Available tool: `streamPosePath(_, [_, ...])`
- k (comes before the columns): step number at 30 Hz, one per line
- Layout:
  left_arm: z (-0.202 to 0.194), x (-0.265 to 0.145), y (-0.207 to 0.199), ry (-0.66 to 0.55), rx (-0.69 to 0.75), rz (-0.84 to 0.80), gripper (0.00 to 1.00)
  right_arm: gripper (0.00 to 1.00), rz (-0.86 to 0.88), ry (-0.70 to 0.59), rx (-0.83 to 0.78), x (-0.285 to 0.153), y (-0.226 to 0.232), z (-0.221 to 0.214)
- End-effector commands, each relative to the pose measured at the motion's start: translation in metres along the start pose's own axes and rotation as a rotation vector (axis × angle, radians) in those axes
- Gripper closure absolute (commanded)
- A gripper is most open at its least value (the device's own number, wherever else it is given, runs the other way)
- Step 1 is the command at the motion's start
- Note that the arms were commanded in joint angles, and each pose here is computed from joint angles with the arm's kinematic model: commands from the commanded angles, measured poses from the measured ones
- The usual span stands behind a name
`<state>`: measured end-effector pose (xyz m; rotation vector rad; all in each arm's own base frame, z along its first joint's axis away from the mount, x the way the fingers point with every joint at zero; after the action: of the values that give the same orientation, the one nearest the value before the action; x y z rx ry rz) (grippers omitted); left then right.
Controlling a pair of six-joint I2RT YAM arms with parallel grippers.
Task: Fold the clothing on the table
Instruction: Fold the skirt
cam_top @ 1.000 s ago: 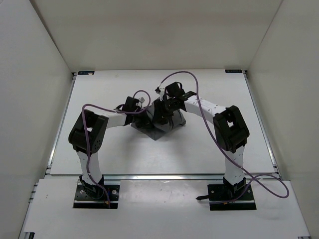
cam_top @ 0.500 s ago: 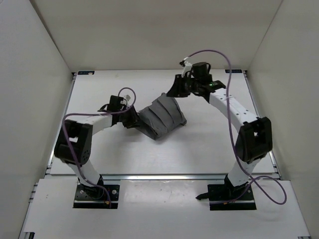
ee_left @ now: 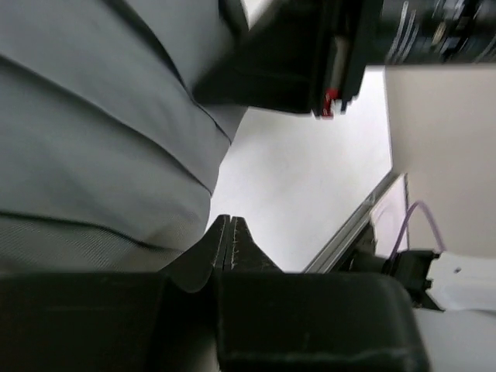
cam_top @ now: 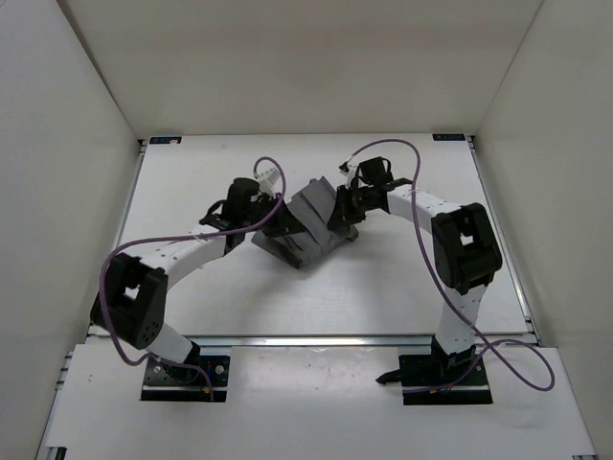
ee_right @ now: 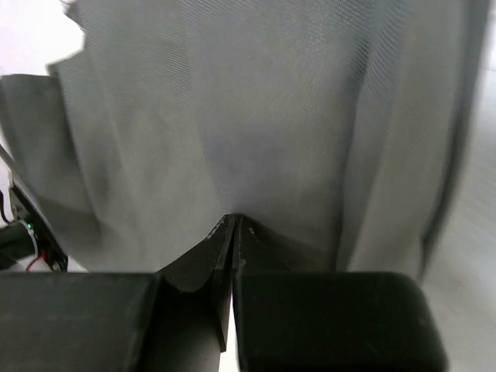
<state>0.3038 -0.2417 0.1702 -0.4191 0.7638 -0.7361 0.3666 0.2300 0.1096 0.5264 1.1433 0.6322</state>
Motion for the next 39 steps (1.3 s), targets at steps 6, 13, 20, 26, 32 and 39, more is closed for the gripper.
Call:
streamPosePath(6, [-0.06, 0.038, 0.039, 0.121, -0.082, 0.173, 1.0, 1.0, 0.04, -0.012, -0.078, 0.025, 0.0, 0.028])
streamPosePath(13, [-0.059, 0.024, 0.079, 0.095, -0.135, 0.307, 1.0, 1.0, 0.069, -0.098, -0.047, 0.002, -0.008, 0.054])
streamPosePath(20, [-0.013, 0.001, 0.059, 0.047, -0.05, 0.255, 0.6, 0.58, 0.154, -0.212, -0.115, -0.059, 0.041, 0.086])
streamPosePath(26, [0.017, -0.046, 0.068, -0.004, 0.037, 0.414, 0.07, 0.15, -0.052, -0.419, -0.202, -0.109, 0.039, 0.094])
streamPosePath(32, [0.002, -0.084, 0.087, -0.001, 0.073, 0.539, 0.01, 0.08, -0.203, -0.403, -0.121, -0.12, -0.007, 0.077])
streamPosePath(39, [-0.025, -0.1, 0.088, 0.038, 0.083, 0.572, 0.01, 0.19, -0.197, -0.402, -0.07, -0.125, -0.026, 0.055])
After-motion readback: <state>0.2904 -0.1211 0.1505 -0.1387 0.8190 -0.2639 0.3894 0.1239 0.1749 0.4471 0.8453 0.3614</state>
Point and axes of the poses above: each gripper's point midway between its finger pads, its own x axis out along the fingers, its own y axis along the line the jaws close on, z = x × y, the point moved 4 cm from there along -x, back along the fingers, and after that the axes turned 12 degrees about x, right-handed, at the moved point
